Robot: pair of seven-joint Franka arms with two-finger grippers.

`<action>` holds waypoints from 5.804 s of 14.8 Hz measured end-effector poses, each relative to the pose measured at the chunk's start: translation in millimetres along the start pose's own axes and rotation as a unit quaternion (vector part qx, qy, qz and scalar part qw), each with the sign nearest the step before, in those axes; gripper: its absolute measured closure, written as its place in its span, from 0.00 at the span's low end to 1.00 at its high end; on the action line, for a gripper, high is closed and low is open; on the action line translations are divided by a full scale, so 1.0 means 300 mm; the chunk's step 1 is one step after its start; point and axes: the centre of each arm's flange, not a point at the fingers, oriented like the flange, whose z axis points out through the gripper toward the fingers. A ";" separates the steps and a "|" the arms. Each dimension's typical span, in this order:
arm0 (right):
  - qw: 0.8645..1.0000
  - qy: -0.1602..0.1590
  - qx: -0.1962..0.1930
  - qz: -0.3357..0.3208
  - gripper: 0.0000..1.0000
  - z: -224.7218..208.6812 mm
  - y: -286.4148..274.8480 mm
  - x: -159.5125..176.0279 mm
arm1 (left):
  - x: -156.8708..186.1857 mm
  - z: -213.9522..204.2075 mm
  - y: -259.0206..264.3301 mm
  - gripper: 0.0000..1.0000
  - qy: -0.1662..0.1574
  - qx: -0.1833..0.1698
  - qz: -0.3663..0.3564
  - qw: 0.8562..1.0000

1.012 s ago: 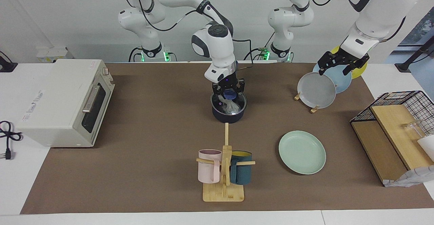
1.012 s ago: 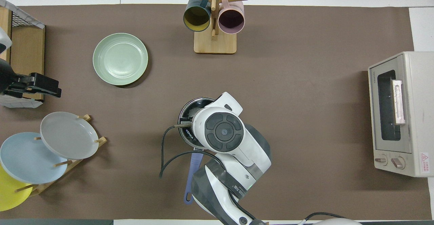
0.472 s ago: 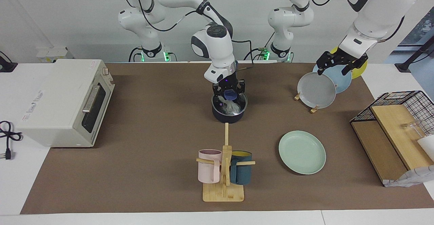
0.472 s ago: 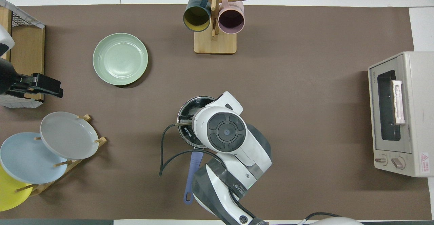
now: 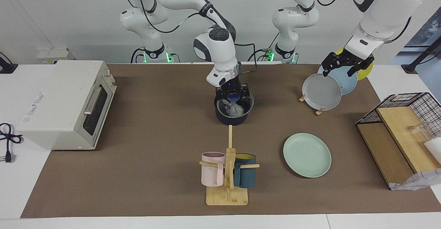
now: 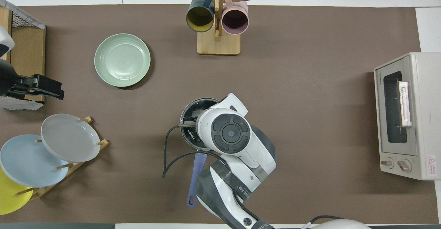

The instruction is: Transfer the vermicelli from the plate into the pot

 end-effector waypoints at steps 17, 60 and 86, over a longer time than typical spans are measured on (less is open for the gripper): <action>1.000 -0.006 -0.004 0.010 0.52 -0.016 0.015 0.030 | 0.000 0.000 -0.005 0.00 0.000 0.000 -0.001 1.000; 0.990 0.030 -0.115 -0.078 0.65 0.005 -0.124 0.001 | 0.000 0.000 -0.005 0.00 0.000 0.000 -0.001 1.000; 0.988 0.043 -0.127 -0.081 0.64 0.044 -0.105 -0.020 | 0.000 0.000 -0.005 0.00 0.000 0.000 -0.001 1.000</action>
